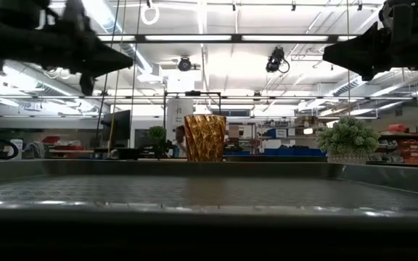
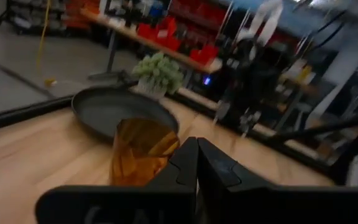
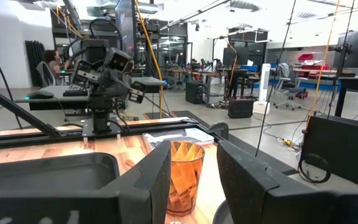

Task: Pick and place plate/cup/fork/spoon on tray
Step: Put the orange cup on the top right of the black tray

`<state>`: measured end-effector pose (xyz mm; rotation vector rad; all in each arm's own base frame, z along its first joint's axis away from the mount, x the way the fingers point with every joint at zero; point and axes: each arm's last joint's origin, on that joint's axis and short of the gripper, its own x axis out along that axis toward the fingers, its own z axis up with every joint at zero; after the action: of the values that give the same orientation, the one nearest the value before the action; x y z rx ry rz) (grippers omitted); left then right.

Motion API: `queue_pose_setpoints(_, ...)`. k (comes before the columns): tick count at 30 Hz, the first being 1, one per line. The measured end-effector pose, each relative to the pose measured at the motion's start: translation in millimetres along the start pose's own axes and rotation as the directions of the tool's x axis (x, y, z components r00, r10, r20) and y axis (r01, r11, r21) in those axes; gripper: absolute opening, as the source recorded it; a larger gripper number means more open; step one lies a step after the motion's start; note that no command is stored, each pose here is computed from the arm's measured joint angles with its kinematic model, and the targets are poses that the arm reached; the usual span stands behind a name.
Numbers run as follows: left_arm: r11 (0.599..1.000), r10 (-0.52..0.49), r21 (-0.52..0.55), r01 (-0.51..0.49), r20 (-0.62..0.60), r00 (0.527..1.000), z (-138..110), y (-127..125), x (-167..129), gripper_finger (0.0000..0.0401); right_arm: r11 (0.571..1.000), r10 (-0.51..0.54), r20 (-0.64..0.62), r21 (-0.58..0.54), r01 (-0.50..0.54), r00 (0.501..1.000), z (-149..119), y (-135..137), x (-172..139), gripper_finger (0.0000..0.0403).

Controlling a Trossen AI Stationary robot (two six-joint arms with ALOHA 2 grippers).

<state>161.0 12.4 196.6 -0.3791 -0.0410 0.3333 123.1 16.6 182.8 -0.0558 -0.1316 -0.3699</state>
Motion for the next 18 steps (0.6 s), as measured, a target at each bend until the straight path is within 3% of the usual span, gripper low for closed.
queue_pose_setpoints(10, 0.975, 0.133, 0.203, -0.086, -0.229, 0.964, 16.4, -18.5, 72.3, 0.0027, 1.0, 0.0, 0.001, 0.001, 0.0, 1.0, 0.2, 0.0, 0.0, 0.0137)
queue_pose_setpoints(14, 0.963, 0.106, 0.269, -0.004, -0.366, 0.925, 20.9, -19.4, 100.8, 0.006, 1.0, 0.0, 0.002, 0.001, 0.0, 1.0, 0.2, 0.0, 0.0, 0.0137)
queue_pose_setpoints(18, 0.945, 0.066, 0.305, 0.114, -0.523, 0.85, 24.1, -19.6, 125.5, 0.0095, 1.0, 0.0, 0.002, 0.002, 0.0, 1.0, 0.2, 0.0, 0.0, 0.0137)
